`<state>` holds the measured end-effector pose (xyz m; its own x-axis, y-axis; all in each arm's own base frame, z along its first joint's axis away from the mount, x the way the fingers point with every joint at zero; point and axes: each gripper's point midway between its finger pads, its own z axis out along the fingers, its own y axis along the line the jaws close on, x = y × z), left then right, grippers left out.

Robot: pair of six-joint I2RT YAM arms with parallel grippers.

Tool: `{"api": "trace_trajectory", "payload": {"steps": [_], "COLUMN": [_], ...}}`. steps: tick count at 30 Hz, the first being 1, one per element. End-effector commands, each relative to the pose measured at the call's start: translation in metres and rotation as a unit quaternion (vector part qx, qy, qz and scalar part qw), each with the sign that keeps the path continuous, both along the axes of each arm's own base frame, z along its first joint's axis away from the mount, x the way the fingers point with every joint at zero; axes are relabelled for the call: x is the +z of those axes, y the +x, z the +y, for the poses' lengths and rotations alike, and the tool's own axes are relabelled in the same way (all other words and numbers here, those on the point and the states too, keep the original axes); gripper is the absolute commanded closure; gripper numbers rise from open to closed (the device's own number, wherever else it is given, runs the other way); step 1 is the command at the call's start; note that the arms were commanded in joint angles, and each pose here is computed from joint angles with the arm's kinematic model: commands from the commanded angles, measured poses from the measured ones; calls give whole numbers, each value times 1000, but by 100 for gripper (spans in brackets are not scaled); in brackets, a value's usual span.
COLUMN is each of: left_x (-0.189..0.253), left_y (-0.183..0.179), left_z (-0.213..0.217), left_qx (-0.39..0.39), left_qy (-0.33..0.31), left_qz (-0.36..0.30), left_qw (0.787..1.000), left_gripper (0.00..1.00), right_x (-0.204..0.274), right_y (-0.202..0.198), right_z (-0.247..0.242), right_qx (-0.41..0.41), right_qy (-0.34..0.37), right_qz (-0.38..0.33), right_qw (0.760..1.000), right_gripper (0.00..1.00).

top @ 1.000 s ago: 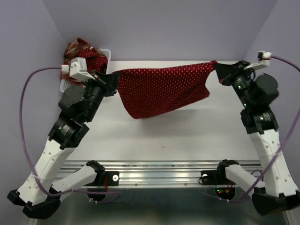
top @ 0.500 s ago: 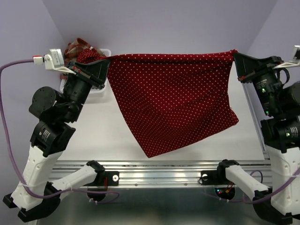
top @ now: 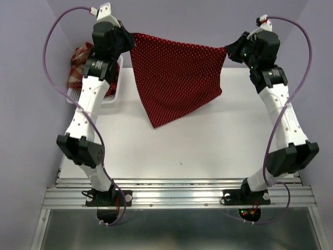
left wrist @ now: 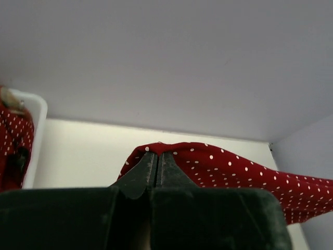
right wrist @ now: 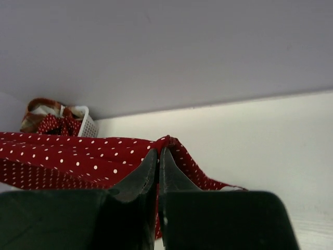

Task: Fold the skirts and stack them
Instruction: Flatten the skirt out, then fold the skirt

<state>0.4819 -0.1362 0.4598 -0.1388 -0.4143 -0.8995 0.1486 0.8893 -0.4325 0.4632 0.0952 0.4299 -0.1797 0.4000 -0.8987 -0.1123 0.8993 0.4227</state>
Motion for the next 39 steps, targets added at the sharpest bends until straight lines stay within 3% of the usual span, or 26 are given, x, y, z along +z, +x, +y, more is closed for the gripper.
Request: {"api": "trace_trajectory", "payload": {"steps": [1, 5, 6, 7, 8, 9, 11, 12, 13, 14, 15, 16, 17, 18, 19, 21, 25, 31, 39], "left_x": [140, 124, 81, 69, 82, 22, 2, -60, -78, -98, -155, -167, -207, -191, -227, -240, -289, -323, -307], "left_y": [-41, -45, -31, -33, -52, -42, -58, -56, -63, -65, -71, -81, -93, -95, -108, -123, -161, -201, -238], "left_z": [11, 21, 21, 22, 20, 14, 11, 8, 10, 10, 10, 7, 5, 0, -1, -2, -5, -2, 25], "left_qx": [-46, -30, -27, -29, -42, -55, -72, -78, -73, -71, -68, -74, -80, -93, -98, -103, -109, -97, -24], "left_qy": [14, 32, 40, 43, 39, 44, 33, 21, 12, -3, -13, -49, -63, -81, -89, -110, -116, -140, -151], "left_qz": [-174, -176, -135, -133, -173, -123, -134, -76, -64, -55, -1, 12, 40, 19, 53, 72, 119, 180, 198], "left_qw": [984, 983, 990, 990, 983, 990, 988, 994, 995, 996, 998, 996, 994, 992, 990, 986, 980, 969, 968], "left_gripper": [100, 100, 100, 100, 100, 100, 100, 100, 100, 100, 100, 100, 100, 100, 100, 100, 100, 100, 100], "right_x": [122, 111, 100, 55, 47, -14, -42, -60, -117, -137, -150, -165, -209, -231, -244, -283, -313, -332, -309], "right_y": [-8, -7, -7, 1, -9, -6, -23, -28, -36, -44, -55, -63, -80, -89, -99, -125, -152, -194, -237], "right_z": [-26, -27, -27, -25, -25, -22, -20, -14, -14, -10, -7, 1, 3, 6, 8, 14, 12, 14, 16], "right_qx": [-34, -19, -17, -15, -12, -5, 4, 17, 18, 28, 38, 59, 67, 72, 77, 92, 83, 75, 73], "right_qy": [-9, -14, -15, -19, -15, -15, -6, 7, 10, 16, 23, 37, 42, 49, 57, 78, 84, 120, 153], "right_qz": [-155, -144, -133, -85, -82, -22, -11, -3, 50, 65, 72, 80, 124, 151, 166, 212, 259, 315, 326], "right_qw": [987, 989, 991, 996, 996, 1000, 1000, 1000, 999, 997, 996, 994, 989, 985, 982, 970, 959, 938, 930], "right_gripper": [99, 99, 99, 99, 99, 99, 99, 99, 99, 99, 99, 99, 99, 99, 99, 99, 99, 99, 99]}}
